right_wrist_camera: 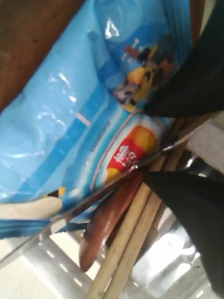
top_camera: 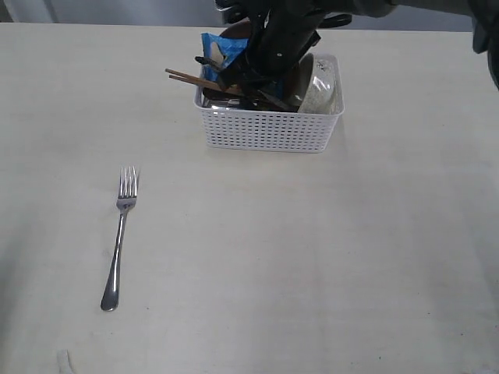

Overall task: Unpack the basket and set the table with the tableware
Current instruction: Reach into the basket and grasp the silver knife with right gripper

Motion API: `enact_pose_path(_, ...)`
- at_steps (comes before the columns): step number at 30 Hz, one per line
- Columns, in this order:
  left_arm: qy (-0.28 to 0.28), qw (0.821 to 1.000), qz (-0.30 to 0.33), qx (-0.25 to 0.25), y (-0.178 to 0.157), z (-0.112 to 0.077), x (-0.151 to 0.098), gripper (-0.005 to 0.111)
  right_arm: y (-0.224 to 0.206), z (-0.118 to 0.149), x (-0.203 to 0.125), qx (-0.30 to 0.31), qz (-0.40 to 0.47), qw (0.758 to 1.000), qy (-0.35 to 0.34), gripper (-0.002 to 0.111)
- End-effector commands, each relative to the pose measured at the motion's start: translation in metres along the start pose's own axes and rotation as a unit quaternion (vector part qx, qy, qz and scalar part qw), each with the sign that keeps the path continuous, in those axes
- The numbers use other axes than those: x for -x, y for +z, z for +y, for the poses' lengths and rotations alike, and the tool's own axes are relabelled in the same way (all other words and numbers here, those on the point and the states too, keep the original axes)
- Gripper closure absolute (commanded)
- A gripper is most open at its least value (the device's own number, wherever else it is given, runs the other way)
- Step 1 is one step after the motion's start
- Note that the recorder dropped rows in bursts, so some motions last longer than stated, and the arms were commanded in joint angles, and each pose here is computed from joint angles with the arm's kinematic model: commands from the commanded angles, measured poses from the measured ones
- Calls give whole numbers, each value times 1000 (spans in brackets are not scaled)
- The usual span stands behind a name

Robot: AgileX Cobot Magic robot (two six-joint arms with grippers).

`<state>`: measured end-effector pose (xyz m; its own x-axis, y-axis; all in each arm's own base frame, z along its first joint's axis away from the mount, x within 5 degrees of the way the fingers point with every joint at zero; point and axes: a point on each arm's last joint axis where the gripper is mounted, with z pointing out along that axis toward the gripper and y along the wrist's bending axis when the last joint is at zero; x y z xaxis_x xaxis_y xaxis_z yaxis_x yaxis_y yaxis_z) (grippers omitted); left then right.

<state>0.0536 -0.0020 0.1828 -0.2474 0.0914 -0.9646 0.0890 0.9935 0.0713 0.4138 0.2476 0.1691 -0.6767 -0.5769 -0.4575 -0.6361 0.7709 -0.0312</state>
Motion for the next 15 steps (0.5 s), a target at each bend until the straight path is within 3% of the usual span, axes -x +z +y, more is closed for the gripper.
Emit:
enact_pose_path(1, 1, 1000, 0, -2, 0, 0, -1, 107, 17, -1, -8, 7, 23, 1000, -3, 74)
enact_pose_path(2, 1, 1000, 0, -2, 0, 0, -1, 107, 18, -1, -9, 7, 24, 1000, -3, 79)
enact_pose_path(3, 1, 1000, 0, -2, 0, 0, -1, 107, 20, -1, -10, 7, 27, 1000, -2, 91)
enact_pose_path(6, 1, 1000, 0, -2, 0, 0, -1, 107, 22, -1, -11, 8, 29, 1000, -2, 109)
enact_pose_path(10, 1, 1000, 0, -2, 0, 0, -1, 107, 19, -1, -9, 8, 25, 1000, -15, 109)
enact_pose_path(15, 1, 1000, 0, -2, 0, 0, -1, 107, -19, -2, 6, 0, -16, 1000, -26, 109)
